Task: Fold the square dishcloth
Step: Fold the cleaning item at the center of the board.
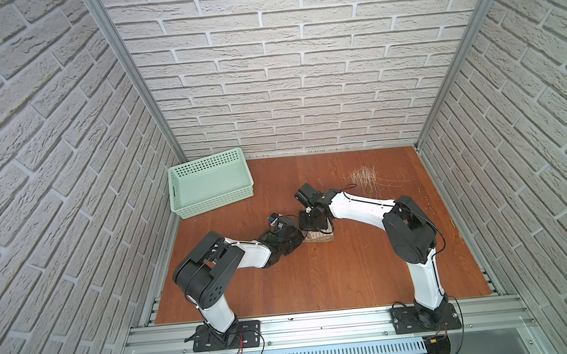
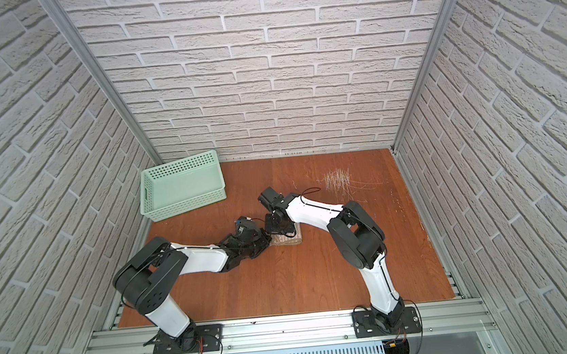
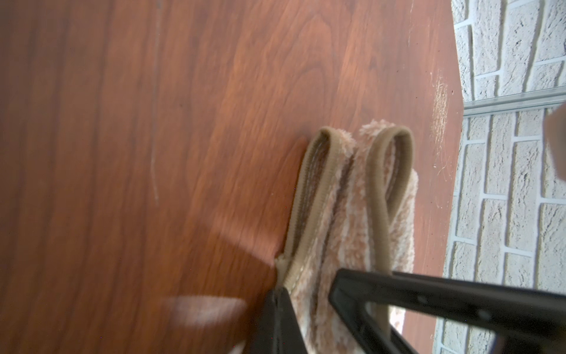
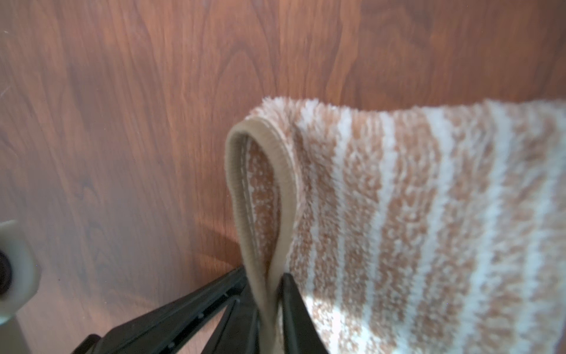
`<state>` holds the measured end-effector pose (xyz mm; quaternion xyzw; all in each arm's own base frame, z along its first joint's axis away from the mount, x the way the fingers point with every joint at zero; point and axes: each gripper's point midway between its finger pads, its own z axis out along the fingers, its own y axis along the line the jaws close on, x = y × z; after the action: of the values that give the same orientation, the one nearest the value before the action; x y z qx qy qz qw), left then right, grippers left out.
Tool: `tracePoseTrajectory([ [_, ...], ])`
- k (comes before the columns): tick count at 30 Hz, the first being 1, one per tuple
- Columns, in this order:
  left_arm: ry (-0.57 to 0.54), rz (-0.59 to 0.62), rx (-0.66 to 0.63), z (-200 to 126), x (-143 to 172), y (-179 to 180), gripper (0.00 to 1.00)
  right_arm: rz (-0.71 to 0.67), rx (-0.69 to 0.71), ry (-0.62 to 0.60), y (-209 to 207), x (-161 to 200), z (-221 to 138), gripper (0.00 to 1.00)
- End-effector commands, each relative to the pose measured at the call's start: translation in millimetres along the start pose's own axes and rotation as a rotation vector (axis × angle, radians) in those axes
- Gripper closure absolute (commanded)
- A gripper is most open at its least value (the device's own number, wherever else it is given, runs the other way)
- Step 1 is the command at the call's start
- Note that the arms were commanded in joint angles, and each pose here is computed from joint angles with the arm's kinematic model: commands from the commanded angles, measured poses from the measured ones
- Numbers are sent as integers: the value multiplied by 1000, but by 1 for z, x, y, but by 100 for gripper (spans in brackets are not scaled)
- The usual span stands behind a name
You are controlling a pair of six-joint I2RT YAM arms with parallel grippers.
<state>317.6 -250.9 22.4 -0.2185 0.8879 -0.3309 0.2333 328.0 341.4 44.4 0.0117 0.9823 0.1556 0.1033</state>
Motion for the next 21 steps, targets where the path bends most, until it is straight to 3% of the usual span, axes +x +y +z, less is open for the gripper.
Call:
tracePoseTrajectory([
  [1, 24, 0, -69, 3, 11, 22, 100, -3, -50, -15, 13, -2, -8, 74],
  [5, 16, -1, -65, 2, 9, 20, 100, -9, -72, -31, 17, -3, -20, 66],
  [17, -27, -4, -77, -7, 0, 17, 100, -14, -73, -113, 11, -8, -60, 61],
  [21, -69, 9, -98, -18, -8, 15, 87, -23, -24, -148, -1, -10, -71, 62],
])
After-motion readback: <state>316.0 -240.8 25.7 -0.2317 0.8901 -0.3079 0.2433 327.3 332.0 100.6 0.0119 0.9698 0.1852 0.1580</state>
